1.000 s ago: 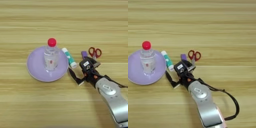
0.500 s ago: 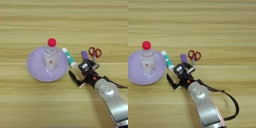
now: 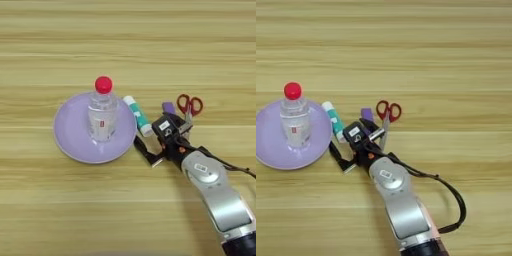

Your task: Move the objects on the table

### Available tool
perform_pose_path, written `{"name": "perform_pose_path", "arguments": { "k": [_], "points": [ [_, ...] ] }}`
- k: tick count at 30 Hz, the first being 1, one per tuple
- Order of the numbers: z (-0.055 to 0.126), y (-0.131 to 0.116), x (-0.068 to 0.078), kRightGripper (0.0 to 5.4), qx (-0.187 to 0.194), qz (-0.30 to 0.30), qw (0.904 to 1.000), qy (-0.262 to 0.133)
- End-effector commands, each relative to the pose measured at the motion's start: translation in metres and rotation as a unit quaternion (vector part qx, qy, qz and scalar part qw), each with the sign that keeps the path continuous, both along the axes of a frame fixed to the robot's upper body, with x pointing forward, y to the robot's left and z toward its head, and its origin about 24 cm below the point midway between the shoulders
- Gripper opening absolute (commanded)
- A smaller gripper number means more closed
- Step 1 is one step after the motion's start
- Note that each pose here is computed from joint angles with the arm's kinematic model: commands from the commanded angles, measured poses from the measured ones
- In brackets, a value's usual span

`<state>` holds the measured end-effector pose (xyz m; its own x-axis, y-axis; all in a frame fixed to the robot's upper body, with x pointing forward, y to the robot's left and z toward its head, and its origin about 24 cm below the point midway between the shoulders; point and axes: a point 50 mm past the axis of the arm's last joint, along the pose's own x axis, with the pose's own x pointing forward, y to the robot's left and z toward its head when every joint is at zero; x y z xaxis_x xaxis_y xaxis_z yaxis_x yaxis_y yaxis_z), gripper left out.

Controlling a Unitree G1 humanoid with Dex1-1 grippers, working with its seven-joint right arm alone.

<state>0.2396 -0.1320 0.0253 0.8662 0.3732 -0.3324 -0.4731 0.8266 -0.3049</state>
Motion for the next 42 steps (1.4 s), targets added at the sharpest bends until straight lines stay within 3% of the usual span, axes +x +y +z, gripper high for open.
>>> {"name": "perform_pose_path", "arguments": {
  "k": [1,24,42],
  "points": [
    [-0.004,-0.001,0.006,5.39,-0.002,-0.008,1.0,0.004],
    [-0.02,0.004,0.009,5.39,-0.009,-0.005,0.9995,0.031],
    [-0.024,0.008,0.005,3.39,-0.012,0.011,0.9989,0.045]
  ]
}}
